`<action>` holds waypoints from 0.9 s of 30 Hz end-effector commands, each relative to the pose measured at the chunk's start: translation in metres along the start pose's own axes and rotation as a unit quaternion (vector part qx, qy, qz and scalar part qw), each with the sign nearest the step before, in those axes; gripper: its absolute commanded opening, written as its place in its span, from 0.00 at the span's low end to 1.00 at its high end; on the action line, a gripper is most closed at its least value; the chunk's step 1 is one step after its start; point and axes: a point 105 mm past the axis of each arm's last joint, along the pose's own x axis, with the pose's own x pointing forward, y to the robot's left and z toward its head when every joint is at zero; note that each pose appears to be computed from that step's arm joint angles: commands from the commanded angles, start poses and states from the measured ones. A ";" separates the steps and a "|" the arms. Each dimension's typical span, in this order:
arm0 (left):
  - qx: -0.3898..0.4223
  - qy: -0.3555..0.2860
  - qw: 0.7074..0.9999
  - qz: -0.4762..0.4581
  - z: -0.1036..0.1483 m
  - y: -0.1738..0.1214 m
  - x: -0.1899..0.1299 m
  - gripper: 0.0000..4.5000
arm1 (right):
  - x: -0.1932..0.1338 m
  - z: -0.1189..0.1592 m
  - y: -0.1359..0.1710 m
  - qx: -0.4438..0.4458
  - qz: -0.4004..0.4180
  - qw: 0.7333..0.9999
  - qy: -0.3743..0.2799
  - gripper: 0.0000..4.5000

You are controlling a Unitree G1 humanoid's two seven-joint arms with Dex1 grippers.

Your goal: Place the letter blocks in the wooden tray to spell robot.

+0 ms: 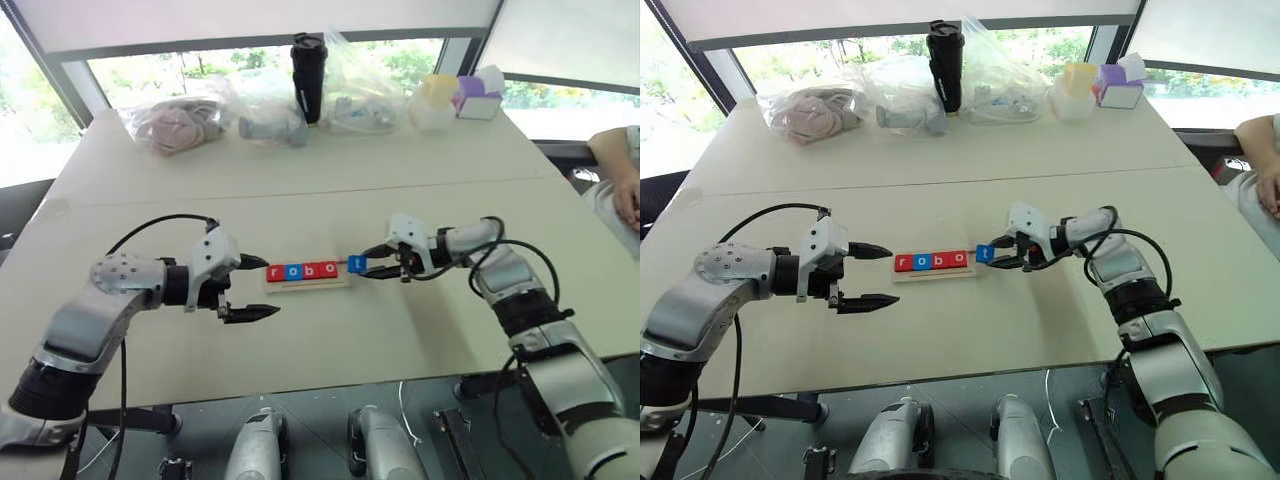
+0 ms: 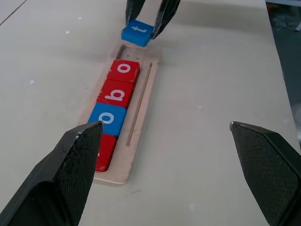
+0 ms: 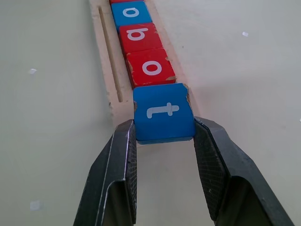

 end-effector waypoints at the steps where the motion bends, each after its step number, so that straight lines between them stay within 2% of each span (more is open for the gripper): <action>1: 0.014 -0.007 1.000 0.011 0.007 -0.001 -0.004 1.00 | 0.002 0.003 -0.004 -0.015 0.011 1.000 0.009 0.25; 8: 0.010 -0.010 1.000 0.018 0.006 -0.006 -0.004 1.00 | 0.012 0.002 -0.007 -0.027 0.033 0.999 0.024 0.25; 27: 0.009 -0.004 1.000 0.028 0.002 -0.002 -0.004 1.00 | 0.017 0.010 -0.009 -0.031 0.040 0.999 0.009 0.25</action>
